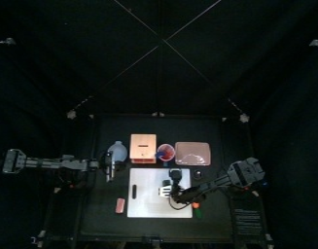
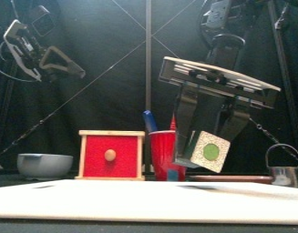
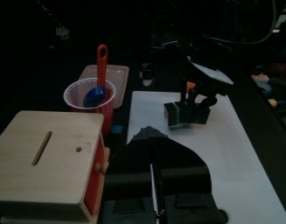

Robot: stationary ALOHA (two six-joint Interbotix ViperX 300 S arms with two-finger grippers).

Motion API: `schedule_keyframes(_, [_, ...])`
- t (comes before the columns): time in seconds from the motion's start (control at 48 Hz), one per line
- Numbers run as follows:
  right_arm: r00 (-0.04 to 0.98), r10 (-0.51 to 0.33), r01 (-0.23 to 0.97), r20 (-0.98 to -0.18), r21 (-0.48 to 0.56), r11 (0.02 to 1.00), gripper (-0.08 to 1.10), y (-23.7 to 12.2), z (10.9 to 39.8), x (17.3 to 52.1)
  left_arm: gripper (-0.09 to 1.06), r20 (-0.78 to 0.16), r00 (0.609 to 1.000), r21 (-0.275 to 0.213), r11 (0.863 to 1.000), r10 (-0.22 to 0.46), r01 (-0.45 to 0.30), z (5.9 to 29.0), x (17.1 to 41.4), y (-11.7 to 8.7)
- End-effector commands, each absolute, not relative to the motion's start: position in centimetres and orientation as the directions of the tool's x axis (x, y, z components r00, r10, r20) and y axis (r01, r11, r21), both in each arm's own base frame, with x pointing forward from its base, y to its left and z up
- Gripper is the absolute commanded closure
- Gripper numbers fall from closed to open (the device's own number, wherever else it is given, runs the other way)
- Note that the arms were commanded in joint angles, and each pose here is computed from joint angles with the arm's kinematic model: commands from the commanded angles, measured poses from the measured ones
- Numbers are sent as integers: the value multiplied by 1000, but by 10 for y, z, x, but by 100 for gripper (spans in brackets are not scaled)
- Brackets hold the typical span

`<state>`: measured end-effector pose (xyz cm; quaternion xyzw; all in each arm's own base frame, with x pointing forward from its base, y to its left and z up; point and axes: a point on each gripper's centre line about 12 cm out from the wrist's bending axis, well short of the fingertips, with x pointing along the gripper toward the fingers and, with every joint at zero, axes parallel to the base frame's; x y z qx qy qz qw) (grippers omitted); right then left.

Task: Place sushi on board then cut the sushi with the knife then place the pieces on the plate
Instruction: Pick knife at handle with right hand

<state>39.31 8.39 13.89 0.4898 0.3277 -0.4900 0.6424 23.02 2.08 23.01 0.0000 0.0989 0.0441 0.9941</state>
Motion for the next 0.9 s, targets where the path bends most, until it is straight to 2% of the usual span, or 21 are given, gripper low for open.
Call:
schedule_keyframes(0.021, [336, -270, 937, -902, 348, 3, 43, 93, 156, 404, 98, -183, 979, 17, 996, 93, -92, 235, 232, 22])
schedule_keyframes(0.146, [328, -266, 939, -906, 343, -9, 36, 94, 152, 410, 98, -183, 979, 17, 996, 93, -92, 235, 232, 22])
schedule_keyframes(0.333, [320, -267, 943, -909, 332, 1, 18, 94, 148, 410, 98, -182, 979, 17, 996, 93, -92, 235, 231, 22])
schedule_keyframes(0.521, [327, -269, 942, -906, 337, 11, 13, 92, 150, 408, 98, -183, 978, 17, 995, 98, -96, 235, 231, 23])
schedule_keyframes(0.667, [360, -275, 930, -892, 367, 26, 13, 89, 168, 404, 98, -183, 978, 18, 995, 99, -97, 235, 231, 24])
schedule_keyframes(0.896, [434, -311, 898, -845, 434, 74, 13, 77, 214, 373, 98, -183, 978, 17, 995, 100, -99, 235, 231, 24])
